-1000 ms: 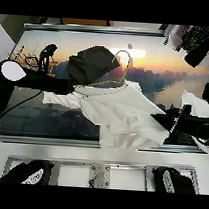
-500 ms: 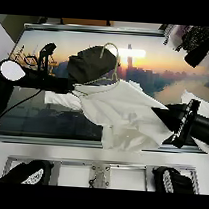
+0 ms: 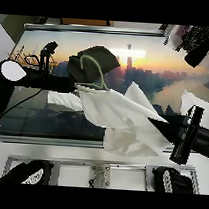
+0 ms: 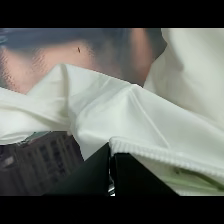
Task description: Fold the clothes and pants, and hang the long-sleeved shirts on hangers.
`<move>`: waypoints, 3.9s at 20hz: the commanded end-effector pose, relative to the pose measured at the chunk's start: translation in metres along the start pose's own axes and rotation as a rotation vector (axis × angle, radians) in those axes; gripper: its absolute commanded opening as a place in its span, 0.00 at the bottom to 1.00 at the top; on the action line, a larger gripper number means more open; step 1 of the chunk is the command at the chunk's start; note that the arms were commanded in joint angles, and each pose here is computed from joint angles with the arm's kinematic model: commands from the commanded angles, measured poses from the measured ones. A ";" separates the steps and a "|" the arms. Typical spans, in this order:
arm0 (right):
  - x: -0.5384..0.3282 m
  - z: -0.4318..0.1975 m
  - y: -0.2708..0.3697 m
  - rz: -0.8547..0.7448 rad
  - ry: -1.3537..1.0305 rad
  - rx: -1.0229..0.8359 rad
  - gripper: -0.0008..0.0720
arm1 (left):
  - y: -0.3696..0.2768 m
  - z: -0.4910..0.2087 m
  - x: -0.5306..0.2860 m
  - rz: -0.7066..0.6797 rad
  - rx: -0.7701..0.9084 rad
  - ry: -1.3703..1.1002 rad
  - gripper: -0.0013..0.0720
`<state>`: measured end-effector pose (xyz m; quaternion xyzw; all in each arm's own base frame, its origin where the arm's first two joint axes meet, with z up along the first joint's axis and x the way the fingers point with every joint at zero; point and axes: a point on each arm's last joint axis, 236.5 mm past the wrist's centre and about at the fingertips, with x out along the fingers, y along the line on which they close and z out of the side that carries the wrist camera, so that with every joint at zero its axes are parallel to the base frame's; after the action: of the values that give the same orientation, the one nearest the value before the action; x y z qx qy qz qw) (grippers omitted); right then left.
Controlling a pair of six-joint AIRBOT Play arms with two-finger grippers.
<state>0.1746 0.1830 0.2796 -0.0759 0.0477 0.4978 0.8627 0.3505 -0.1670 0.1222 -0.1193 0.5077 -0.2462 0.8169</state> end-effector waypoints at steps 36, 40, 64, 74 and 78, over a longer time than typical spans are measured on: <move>0.036 -0.001 -0.057 0.107 -0.111 0.308 0.03 | -0.150 0.055 -0.132 -0.045 0.440 -0.255 0.74; 0.035 0.004 -0.063 0.087 -0.138 0.286 0.03 | -0.163 0.066 -0.161 -0.055 0.463 -0.336 0.73; -0.379 0.118 -0.286 -1.846 0.123 -0.033 0.03 | -0.138 0.088 -0.103 0.011 0.434 -0.242 0.04; -0.462 0.174 -0.254 -2.098 -0.070 -0.081 0.03 | -0.131 0.091 -0.079 0.017 0.419 -0.197 0.04; -0.463 0.185 -0.251 -2.106 -0.122 -0.112 0.03 | -0.131 0.091 -0.079 0.017 0.419 -0.196 0.04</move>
<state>0.1682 -0.3008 0.5479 -0.0987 -0.0899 -0.4904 0.8612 0.3658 -0.2414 0.2827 0.0343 0.3642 -0.3261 0.8717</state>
